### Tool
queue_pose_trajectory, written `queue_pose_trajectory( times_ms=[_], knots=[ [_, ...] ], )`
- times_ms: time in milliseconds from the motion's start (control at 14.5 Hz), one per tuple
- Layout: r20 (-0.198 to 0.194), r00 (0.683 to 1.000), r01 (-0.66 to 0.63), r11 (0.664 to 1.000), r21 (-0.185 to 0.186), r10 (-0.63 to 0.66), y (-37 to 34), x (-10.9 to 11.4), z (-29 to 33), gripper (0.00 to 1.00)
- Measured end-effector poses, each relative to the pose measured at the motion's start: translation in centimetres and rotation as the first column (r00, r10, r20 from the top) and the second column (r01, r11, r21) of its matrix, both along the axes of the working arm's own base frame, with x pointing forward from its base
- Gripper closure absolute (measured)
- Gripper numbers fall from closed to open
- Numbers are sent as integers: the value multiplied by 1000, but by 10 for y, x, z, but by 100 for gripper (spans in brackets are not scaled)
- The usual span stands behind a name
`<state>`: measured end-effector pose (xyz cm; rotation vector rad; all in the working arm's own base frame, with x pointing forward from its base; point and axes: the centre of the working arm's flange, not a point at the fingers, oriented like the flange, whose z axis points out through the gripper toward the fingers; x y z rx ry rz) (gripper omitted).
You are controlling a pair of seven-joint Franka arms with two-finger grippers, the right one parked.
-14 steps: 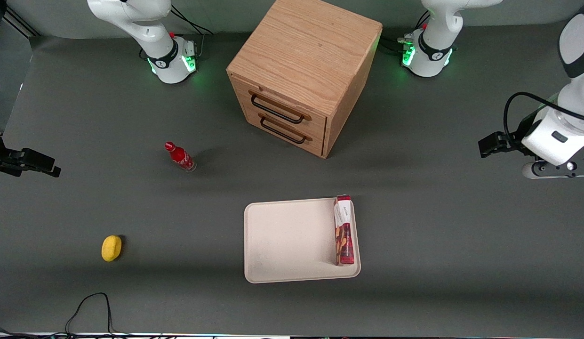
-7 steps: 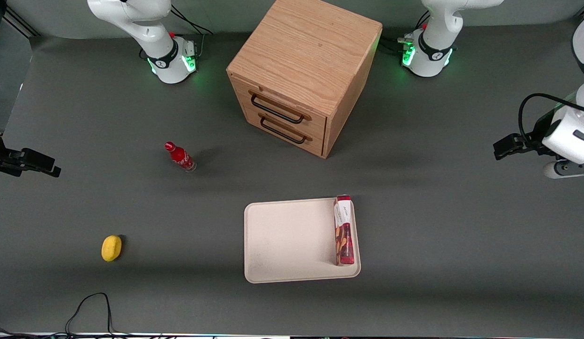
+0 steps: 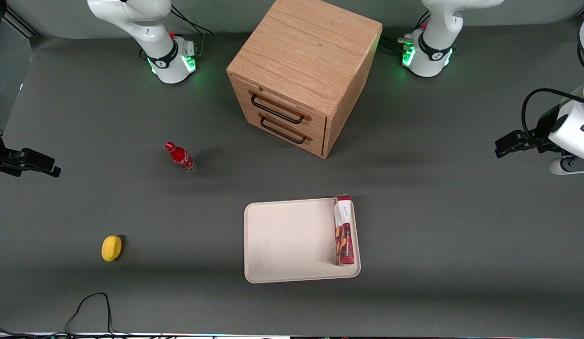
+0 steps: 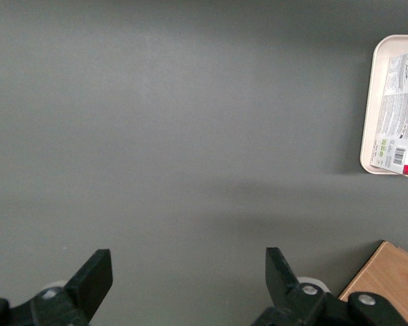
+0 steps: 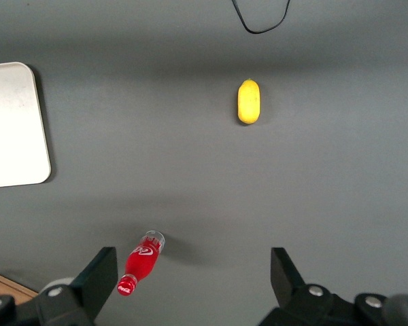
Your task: Place red cookie box on tray
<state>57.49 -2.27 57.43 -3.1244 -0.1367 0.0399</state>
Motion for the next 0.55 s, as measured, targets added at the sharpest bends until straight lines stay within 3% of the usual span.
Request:
queue_pose_trajectory(
  times_ms=[552],
  knots=[
    [-7,1000,5,1000,-5,-5,6,-1,0,0]
  ],
)
